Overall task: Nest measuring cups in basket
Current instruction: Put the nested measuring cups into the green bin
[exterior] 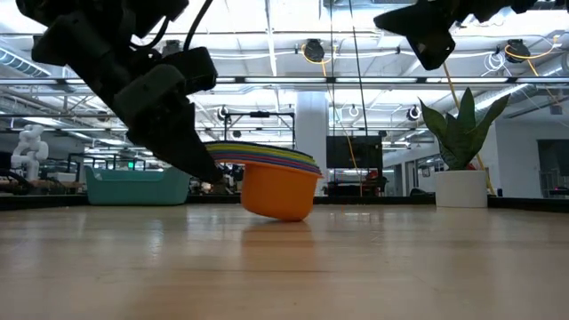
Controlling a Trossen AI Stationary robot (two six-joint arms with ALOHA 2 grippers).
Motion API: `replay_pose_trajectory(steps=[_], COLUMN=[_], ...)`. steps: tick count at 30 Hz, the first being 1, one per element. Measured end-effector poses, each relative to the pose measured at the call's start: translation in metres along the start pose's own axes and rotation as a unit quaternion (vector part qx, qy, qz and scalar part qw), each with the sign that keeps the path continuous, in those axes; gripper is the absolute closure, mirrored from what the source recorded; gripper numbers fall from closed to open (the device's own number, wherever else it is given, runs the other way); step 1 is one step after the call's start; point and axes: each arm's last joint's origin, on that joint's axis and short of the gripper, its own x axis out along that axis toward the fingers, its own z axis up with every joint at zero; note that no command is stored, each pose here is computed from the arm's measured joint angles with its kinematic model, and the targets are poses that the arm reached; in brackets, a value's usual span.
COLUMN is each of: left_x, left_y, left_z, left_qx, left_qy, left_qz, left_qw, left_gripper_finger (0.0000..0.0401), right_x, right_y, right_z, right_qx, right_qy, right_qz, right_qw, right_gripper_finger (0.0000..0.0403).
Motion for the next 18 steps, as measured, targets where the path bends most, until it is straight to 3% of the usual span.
replay_pose_trajectory(steps=[11, 18], left_x=[-0.0011, -0.0060], left_y=[0.0013, 0.0009], left_z=[-0.0016, 0.0003], left_qx=[0.013, 0.011], left_qy=[0.010, 0.008], left_qz=[0.006, 0.003], left_qw=[1.000, 1.000], left_gripper_finger=[0.0270, 0.0270], right_x=[0.0001, -0.0001], right_y=[-0.0005, -0.0044], right_z=[-0.0004, -0.0051], right_qx=[0.006, -0.005], right_qy=[0.000, 0.015], right_qz=[-0.006, -0.043], right_qw=[1.000, 0.999], right_gripper_finger=[0.0177, 0.0177])
